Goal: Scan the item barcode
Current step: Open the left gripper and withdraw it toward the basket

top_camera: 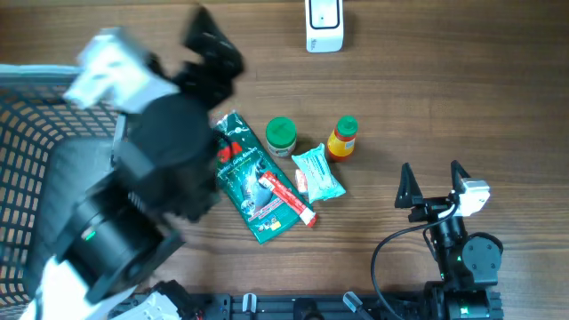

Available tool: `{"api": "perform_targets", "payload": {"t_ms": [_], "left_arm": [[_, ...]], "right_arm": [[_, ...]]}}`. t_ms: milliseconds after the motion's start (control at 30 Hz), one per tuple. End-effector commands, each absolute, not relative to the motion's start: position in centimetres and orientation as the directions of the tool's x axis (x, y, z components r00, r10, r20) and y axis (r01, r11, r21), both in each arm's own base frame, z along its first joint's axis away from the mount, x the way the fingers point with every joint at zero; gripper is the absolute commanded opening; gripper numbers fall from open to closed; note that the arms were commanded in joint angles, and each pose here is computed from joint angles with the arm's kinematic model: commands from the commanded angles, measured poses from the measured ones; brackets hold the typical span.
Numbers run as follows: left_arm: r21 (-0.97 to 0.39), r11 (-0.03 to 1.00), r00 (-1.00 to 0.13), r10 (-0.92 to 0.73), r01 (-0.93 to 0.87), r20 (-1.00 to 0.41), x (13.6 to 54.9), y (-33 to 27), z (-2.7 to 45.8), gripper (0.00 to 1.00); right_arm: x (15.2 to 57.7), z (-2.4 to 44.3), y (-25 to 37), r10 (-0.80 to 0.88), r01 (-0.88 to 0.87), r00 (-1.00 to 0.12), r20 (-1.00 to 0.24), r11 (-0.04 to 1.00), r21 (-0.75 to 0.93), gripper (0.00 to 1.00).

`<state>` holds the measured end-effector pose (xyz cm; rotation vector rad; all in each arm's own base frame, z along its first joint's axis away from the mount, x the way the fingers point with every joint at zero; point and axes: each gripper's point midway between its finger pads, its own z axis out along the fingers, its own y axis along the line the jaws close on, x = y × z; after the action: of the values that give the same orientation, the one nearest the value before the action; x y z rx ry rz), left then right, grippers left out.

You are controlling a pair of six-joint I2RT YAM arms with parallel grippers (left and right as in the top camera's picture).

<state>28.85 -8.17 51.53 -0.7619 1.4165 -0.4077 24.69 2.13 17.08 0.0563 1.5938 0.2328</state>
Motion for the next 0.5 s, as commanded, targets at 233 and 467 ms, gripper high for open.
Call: {"api": "perform_targets", "payload": {"t_ms": [233,467], "left_arm": [[-0.519,0.780,0.322,-0.420,-0.351,-0.848,24.9,-1.3,56.9,0.93],[-0.616,0.711,0.432,-0.463,-0.340,-0.774,19.3,5.1,58.1,0.91]], "right_arm": [[24.7,17.2,2.0,0.191,-0.100,-0.035,-0.981,0.976,0.193,1.00],[24.7,17.2,2.0,0.191,-0.100,-0.035,-0.981,0.976,0.194,1.00]]}}
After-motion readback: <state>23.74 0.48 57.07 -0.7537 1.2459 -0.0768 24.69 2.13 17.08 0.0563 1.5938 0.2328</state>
